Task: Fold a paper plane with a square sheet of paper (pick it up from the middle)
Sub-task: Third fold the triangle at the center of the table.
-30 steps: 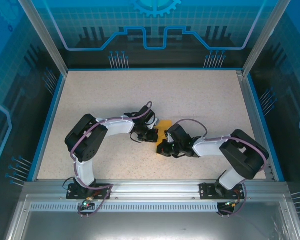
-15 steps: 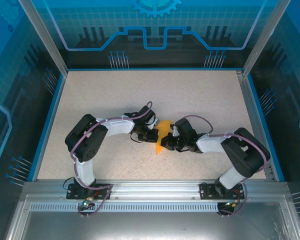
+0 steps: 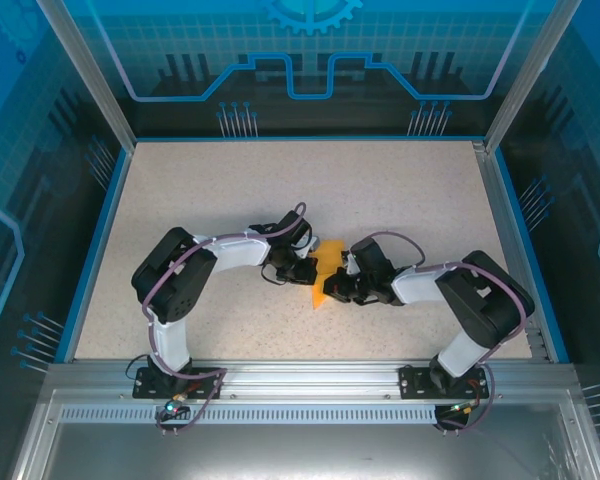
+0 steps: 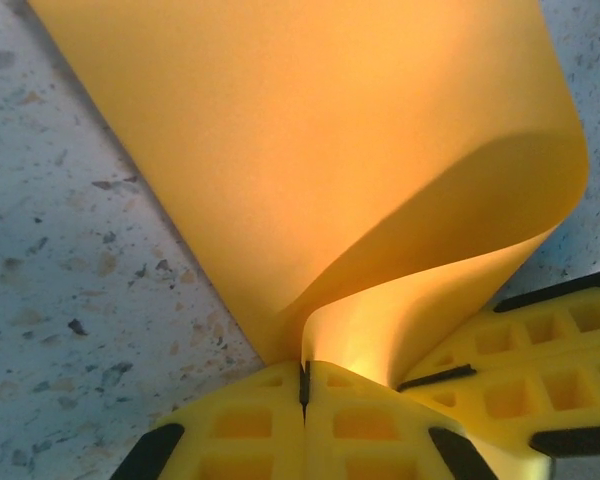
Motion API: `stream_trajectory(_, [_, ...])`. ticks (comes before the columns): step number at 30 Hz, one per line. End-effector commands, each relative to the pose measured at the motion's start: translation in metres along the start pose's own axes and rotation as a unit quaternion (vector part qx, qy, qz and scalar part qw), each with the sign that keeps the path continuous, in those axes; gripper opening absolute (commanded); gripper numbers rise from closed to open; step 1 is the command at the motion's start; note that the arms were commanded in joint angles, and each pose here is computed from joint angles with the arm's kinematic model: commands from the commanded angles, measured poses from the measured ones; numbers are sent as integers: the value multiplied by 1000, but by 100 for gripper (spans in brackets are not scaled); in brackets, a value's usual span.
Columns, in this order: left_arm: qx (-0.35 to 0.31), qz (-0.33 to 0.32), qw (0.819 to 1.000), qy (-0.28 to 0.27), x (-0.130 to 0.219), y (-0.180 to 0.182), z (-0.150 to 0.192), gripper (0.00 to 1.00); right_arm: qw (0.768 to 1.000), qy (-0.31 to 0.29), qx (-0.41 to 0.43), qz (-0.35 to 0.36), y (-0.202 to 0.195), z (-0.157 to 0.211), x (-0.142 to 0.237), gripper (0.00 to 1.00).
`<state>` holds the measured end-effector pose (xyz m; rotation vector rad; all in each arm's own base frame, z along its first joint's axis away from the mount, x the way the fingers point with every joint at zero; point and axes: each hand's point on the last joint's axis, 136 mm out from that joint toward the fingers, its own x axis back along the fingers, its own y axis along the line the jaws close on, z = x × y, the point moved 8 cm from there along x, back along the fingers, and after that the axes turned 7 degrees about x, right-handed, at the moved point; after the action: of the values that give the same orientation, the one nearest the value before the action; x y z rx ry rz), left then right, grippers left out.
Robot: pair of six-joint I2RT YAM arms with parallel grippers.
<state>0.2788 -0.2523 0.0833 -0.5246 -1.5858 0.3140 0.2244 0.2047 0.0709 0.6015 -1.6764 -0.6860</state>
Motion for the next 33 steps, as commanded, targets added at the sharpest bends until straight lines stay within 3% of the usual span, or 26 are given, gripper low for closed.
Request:
stream_trajectory(1, [0, -22, 999, 31, -11, 7, 9, 0, 1000, -13, 22, -3, 11, -7, 17, 5])
stream_trajectory(7, [1, -22, 999, 32, -12, 8, 10, 1, 999, -35, 18, -21, 7, -24, 31, 5])
stream_trajectory(15, [2, -23, 999, 32, -12, 9, 10, 0, 999, -22, 15, -36, 0, -35, 20, 5])
stream_trajectory(28, [-1, -23, 999, 33, -11, 7, 9, 1, 1000, -7, -10, 12, -35, -31, 7, 5])
stream_trajectory(33, [-2, -22, 999, 34, -11, 6, 8, 0, 1000, -15, 1, -7, -20, -36, 19, 6])
